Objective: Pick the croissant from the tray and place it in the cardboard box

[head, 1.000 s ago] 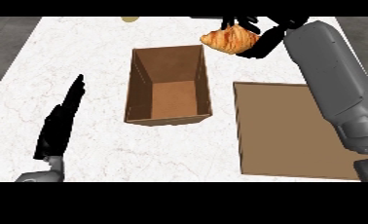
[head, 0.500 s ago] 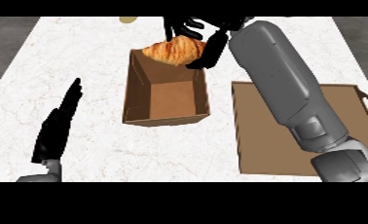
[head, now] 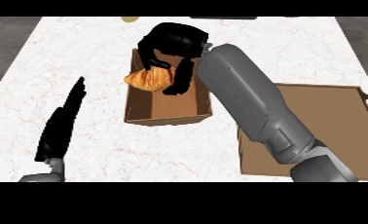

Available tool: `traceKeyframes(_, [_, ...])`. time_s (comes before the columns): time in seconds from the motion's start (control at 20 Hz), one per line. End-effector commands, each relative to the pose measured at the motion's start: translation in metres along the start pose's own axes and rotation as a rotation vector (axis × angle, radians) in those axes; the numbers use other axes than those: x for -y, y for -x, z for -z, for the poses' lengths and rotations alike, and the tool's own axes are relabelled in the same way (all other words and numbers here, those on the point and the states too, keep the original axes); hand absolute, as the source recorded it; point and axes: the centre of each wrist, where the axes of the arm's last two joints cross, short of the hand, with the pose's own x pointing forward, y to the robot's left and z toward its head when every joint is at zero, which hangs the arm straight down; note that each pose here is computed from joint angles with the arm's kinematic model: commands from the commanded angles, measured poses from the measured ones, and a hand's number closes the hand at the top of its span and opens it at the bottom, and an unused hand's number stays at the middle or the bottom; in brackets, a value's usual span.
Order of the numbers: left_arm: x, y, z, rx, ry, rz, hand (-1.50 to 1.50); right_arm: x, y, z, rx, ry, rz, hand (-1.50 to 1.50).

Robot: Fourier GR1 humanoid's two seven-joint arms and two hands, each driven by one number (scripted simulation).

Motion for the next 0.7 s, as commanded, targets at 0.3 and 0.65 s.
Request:
traceKeyframes(0.3, [0.016, 0.001, 0.014, 0.010, 0.030, -0.004, 0.00, -0.055, 0.004, 0.010, -0.105, -0.008, 0.091, -1.50])
traceKeyframes(0.65, [-0.006, 0.000, 0.005, 0.015, 0.023, -0.008, 0.00, -0.041, 0.015, 0.000, -0.080, 0.233, 0.364, -1.50])
